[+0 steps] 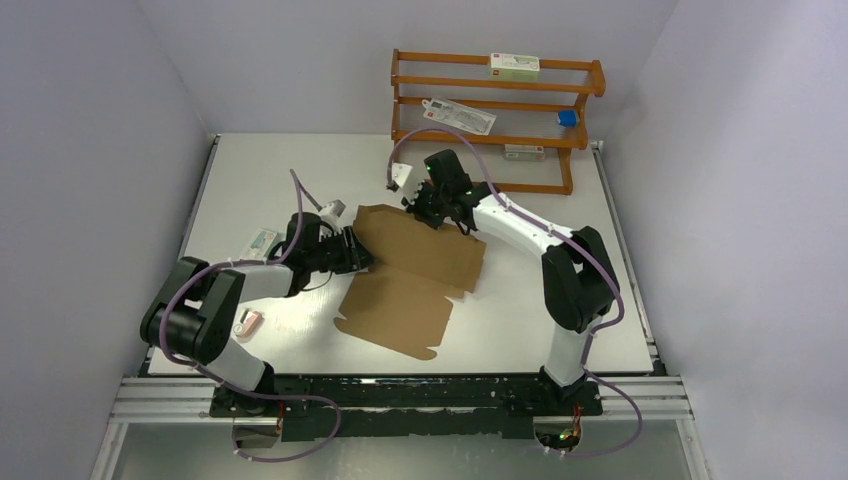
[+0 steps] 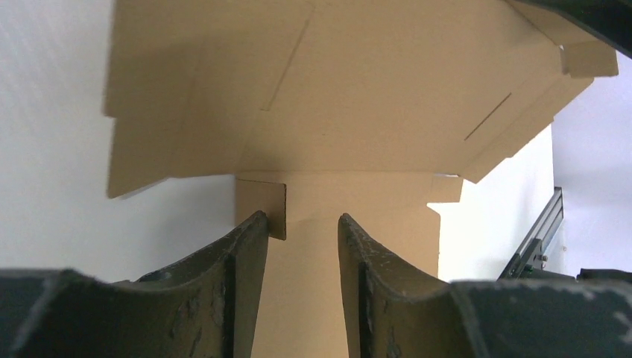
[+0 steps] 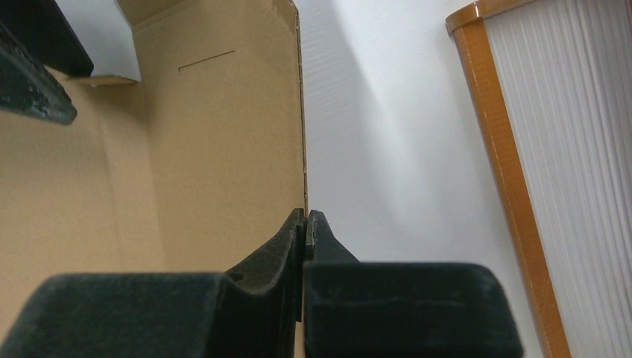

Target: Fold the paper box

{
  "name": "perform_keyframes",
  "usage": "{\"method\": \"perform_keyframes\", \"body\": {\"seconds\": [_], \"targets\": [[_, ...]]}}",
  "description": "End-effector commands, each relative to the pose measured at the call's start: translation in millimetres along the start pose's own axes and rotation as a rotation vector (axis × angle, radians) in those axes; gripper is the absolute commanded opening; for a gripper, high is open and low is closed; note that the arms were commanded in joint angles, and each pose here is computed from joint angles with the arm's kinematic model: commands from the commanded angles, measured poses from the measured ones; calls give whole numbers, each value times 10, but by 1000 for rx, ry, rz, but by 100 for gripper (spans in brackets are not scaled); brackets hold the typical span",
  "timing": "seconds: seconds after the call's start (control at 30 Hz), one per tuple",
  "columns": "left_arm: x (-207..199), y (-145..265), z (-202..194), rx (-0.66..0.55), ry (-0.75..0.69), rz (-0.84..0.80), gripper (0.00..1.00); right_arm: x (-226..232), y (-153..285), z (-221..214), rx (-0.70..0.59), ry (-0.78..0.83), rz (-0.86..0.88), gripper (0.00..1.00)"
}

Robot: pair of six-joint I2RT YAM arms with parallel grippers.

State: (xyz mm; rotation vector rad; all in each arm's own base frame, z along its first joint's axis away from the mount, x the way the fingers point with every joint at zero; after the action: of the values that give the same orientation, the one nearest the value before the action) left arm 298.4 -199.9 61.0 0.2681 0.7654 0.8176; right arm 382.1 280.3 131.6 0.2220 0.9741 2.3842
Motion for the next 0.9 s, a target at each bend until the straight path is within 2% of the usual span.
{"method": "perform_keyframes", "body": {"seconds": [0.0,0.23,0.53,0.67,0.87], "targets": [[-141,-28,88,-34,-62,-39,45,53,24,123,-58,25,-1,1],[-251,-59,62,-39,-104,-70,44,144,103,67,-131,245,-9,0],[-235,38,220,-86,-169,-17,54,171,261,148,-209,467,-84,0],[-268,199,528,-178,-200,15,54,169,293,170,-208,530,-102,0],[-250,579,1067,-387,-223,112,55,174,409,215,-215,618,-131,0]]}}
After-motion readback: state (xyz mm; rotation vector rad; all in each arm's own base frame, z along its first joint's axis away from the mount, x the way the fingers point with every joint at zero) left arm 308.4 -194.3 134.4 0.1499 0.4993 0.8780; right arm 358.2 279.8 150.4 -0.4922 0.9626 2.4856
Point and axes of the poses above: each gripper's point midway between its finger pads, its own y axis back along the fingers, its own x axis along the line the jaws close on, z = x × y, the point moved 2 cm from there along y, back along the fingers, and after that the axes turned 14 degrees about -y, right-handed, at the moved point
